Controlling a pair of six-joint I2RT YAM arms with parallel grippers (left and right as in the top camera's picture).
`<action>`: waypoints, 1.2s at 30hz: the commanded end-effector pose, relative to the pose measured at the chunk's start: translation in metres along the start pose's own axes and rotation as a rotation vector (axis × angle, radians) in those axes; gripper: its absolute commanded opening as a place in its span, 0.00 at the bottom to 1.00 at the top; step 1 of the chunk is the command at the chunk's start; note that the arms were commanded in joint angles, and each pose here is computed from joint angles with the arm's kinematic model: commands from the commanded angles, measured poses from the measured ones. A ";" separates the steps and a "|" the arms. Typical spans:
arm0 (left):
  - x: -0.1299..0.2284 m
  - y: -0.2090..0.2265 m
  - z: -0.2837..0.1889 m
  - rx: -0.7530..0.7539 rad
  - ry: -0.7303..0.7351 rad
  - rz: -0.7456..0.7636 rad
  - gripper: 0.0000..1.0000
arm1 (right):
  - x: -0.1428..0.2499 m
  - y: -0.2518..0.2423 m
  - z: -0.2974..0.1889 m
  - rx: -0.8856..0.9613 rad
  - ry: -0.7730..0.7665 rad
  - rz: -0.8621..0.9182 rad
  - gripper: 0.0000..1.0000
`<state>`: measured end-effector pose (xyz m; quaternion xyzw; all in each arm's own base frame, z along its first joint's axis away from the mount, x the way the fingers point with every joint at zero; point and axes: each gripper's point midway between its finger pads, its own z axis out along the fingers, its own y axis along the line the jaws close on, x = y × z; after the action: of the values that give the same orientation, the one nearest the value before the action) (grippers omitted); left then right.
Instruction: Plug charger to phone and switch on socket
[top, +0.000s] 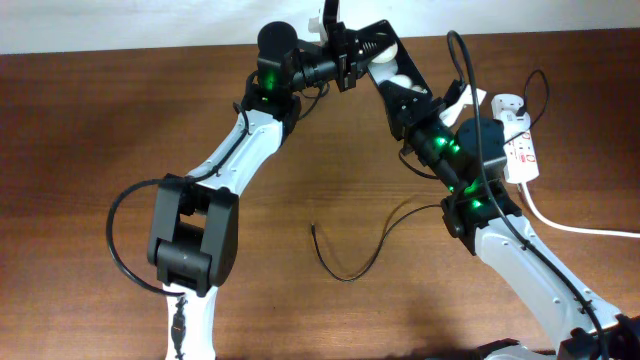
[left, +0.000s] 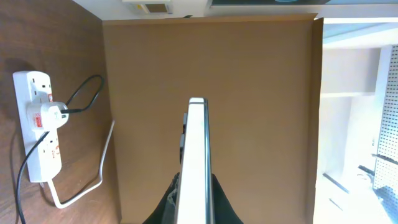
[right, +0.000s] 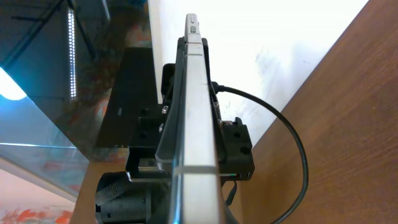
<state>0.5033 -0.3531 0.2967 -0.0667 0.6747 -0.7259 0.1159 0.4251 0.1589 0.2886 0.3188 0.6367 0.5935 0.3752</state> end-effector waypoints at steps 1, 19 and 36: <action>0.000 -0.001 0.002 0.004 0.000 0.019 0.00 | 0.001 0.011 0.002 -0.028 -0.004 -0.032 0.04; -0.076 -0.002 -0.145 -0.038 0.007 0.007 0.00 | 0.005 -0.021 -0.001 0.095 0.048 -0.179 0.99; -0.073 -0.001 -0.224 -0.059 0.137 0.160 0.00 | 0.151 -0.152 -0.084 0.704 0.699 -0.894 0.99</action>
<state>0.5184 -0.1299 0.2820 0.0201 0.7044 -0.7001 0.1154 0.2825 0.2226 0.1171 -0.0707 0.9499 0.2125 0.2181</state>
